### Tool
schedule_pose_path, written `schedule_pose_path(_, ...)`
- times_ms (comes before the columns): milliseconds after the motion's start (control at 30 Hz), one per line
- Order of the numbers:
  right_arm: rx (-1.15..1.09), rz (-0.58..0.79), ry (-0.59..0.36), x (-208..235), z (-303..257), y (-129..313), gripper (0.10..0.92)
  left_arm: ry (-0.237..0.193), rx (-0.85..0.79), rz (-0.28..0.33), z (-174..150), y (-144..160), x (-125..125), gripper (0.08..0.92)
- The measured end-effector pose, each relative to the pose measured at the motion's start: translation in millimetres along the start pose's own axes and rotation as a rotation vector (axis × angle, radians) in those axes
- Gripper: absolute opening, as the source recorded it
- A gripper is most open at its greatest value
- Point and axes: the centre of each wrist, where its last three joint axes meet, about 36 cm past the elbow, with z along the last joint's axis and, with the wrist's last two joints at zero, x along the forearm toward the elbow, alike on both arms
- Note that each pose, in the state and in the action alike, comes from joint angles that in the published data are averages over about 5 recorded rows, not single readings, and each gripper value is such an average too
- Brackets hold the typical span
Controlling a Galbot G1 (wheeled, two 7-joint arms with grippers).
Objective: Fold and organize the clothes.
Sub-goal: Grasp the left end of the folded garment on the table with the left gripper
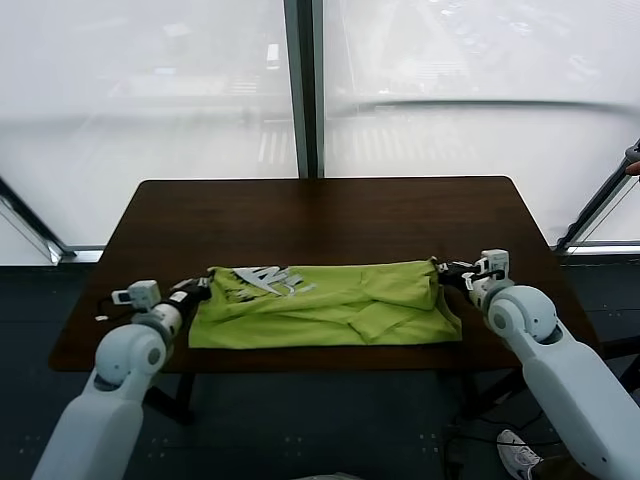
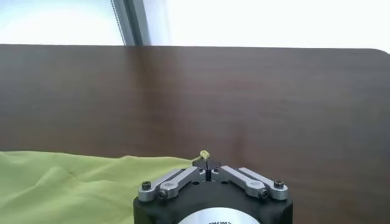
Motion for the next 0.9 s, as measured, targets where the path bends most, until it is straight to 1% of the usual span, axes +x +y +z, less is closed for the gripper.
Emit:
schedule_pose_path(367,-0.014,-0.012,-0.007,0,4,3,0.139,-0.004,0.005,-0.01,1,4,5,0.171)
schedule_pose_path(433,-0.011,-0.021,-0.016,3,4,3,0.148,-0.003,0.005,-0.009,1,4,6,0.171)
schedule_pose_path(467,-0.009,-0.026,-0.023,4,3,2,0.169,-0.002,0.005,-0.009,0,4,6,0.171)
schedule_pose_path(533,-0.003,-0.035,-0.039,8,3,2,0.248,-0.001,0.006,-0.008,-2,3,7,0.171)
schedule_pose_path(567,0.0,-0.039,-0.049,10,2,2,0.302,-0.001,0.006,-0.008,-3,2,8,0.172)
schedule_pose_path(600,0.003,-0.041,-0.061,12,2,2,0.376,-0.002,0.005,-0.007,-3,2,9,0.18)
schedule_pose_path(667,0.011,-0.043,-0.089,17,1,3,0.489,-0.006,0.001,-0.006,-5,1,11,0.232)
schedule_pose_path(700,0.016,-0.044,-0.106,19,0,4,0.565,-0.007,-0.002,-0.007,-5,1,13,0.276)
schedule_pose_path(767,0.029,-0.045,-0.145,25,0,5,0.678,-0.011,-0.006,-0.01,-7,2,17,0.394)
schedule_pose_path(800,0.038,-0.045,-0.168,28,1,6,0.747,-0.012,-0.008,-0.012,-8,2,19,0.451)
schedule_pose_path(833,0.048,-0.044,-0.193,31,2,6,0.797,-0.012,-0.009,-0.013,-10,3,21,0.526)
schedule_pose_path(900,0.076,-0.044,-0.249,35,8,6,0.87,-0.011,-0.007,-0.014,-12,4,27,0.64)
